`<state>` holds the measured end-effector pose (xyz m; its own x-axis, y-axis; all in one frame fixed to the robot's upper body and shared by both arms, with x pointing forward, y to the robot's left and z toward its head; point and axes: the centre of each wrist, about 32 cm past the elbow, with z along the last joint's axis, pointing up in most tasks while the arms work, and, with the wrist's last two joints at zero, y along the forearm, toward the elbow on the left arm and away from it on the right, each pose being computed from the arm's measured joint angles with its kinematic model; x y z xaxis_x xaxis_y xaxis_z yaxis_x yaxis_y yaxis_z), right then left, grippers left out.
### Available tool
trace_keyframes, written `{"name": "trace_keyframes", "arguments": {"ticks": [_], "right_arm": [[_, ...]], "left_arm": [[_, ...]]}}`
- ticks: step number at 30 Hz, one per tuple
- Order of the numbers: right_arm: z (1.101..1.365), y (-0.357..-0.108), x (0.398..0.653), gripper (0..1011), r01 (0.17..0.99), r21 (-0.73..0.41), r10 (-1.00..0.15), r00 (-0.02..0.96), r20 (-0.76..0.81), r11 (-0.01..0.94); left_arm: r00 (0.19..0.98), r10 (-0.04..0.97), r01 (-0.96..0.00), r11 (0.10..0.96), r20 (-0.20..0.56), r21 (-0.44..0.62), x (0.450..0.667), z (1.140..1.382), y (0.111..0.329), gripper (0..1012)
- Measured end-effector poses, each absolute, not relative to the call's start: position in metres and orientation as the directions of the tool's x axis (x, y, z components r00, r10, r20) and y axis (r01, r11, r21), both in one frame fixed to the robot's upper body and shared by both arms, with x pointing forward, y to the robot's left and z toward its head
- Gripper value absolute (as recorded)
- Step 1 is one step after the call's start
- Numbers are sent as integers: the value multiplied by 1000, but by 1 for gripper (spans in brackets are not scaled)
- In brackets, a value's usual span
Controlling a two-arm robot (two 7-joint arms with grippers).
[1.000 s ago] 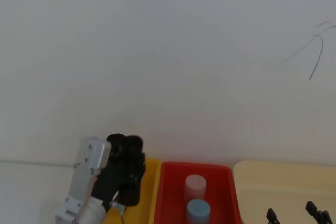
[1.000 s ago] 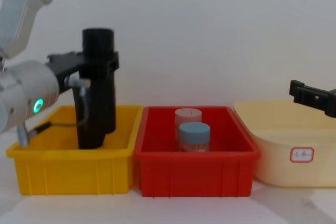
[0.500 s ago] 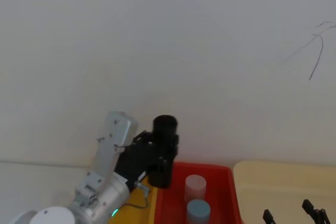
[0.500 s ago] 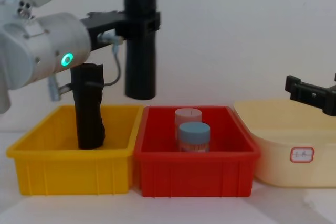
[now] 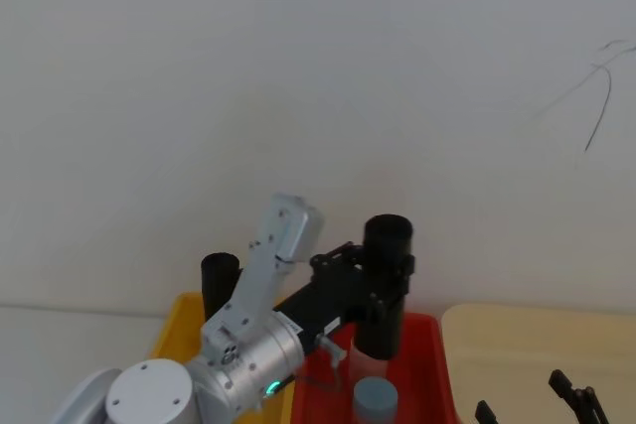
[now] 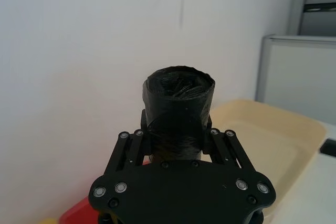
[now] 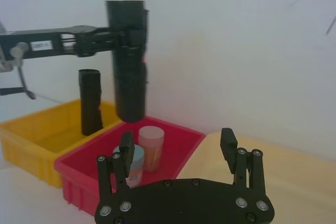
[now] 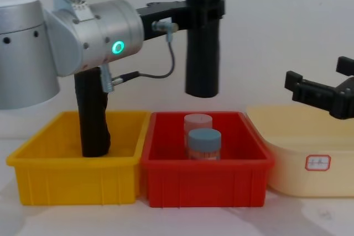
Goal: Pick up the garbage bag with the one hand and transfer it to the other hand.
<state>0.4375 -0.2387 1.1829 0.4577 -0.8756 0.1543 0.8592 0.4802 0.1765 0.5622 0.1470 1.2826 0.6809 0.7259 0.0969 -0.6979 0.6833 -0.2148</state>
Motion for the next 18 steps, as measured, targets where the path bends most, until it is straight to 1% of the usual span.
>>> {"name": "trace_keyframes", "arguments": {"ticks": [5,18], "right_arm": [[1183,-239,440,1000,849,176,-866,477,149,498],[1180,-235,458,1000,850,137,-861,503,75,508]], "left_arm": [[721,688,-660,719,88,-217,564,1284,138,481],[769,636,-610,761,67,-221,562,1283,127,481]]}}
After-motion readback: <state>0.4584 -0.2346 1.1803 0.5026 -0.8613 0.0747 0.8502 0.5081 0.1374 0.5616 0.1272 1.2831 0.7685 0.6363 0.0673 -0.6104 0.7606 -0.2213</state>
